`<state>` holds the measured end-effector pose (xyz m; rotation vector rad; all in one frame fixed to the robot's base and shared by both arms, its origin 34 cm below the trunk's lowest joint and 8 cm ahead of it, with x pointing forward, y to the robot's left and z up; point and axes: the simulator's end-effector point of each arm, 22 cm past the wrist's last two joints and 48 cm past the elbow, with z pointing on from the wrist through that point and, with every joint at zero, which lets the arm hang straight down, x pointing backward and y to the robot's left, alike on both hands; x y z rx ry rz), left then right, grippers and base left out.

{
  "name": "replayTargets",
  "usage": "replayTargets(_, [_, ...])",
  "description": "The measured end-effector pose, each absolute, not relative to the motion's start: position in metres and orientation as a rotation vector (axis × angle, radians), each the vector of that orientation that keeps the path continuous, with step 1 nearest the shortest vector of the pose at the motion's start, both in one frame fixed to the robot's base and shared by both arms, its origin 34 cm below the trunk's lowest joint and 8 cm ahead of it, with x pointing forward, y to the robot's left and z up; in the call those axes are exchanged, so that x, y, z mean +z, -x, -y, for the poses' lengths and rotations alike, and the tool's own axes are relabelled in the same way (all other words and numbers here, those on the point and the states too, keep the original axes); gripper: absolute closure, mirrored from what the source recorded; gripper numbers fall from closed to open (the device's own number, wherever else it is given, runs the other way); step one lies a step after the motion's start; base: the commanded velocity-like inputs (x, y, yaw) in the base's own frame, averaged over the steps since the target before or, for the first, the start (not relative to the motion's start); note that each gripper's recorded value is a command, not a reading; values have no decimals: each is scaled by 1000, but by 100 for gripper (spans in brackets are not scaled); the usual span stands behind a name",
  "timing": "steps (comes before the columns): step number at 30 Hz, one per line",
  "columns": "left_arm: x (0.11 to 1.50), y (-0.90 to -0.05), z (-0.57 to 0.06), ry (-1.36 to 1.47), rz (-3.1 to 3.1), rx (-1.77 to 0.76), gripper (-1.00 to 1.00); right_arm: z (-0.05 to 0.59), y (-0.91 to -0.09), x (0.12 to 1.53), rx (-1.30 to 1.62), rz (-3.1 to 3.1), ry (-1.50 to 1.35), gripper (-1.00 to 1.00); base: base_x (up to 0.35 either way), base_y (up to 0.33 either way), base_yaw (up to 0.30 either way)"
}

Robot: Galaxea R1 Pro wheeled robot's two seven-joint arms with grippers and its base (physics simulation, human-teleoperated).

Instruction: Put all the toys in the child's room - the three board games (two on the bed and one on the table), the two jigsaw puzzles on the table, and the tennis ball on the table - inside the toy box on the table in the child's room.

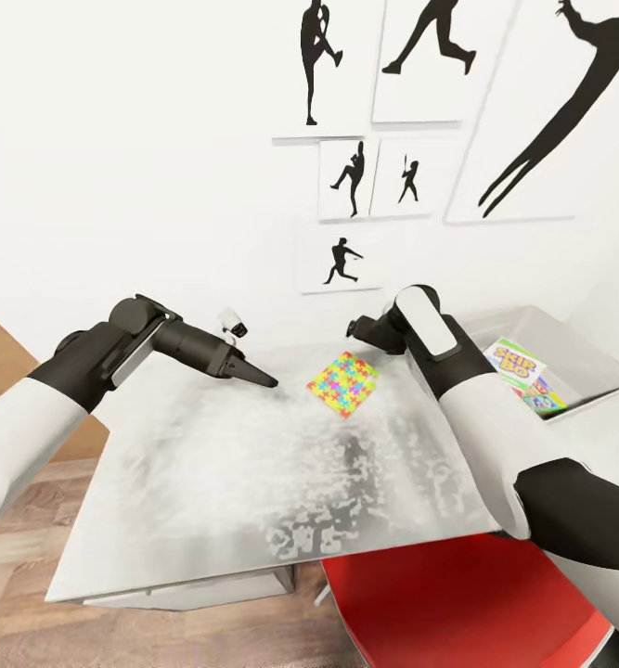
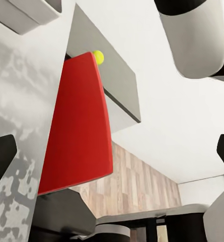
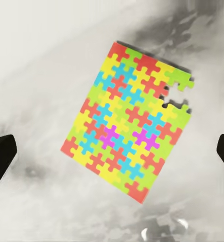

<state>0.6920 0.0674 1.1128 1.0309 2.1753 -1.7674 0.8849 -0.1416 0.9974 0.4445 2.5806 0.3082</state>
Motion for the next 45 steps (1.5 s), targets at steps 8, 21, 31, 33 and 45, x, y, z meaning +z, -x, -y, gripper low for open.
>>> replayTargets(8, [1105,-694,-67,-1023,-2183,-1778,-100,156,-901,1012,293,-2547,-447,-100,0,0,0])
replayTargets(21, [1093,-696,-67,-1010,-2195,-1798,-100,158,-903,998,285,-2562,-452,-100,0,0,0])
replayTargets(31, [1083,-698,-68,-997,-2205,-1812,-100,159,-903,983,280,-2583,-461,-100,0,0,0])
replayTargets(33, [1081,-698,-68,-995,-2206,-1815,-100,159,-903,981,279,-2586,-462,-100,0,0,0])
replayTargets(45, [1069,-700,-68,-982,-2220,-1829,-100,160,-903,967,276,-2602,-467,-100,0,0,0])
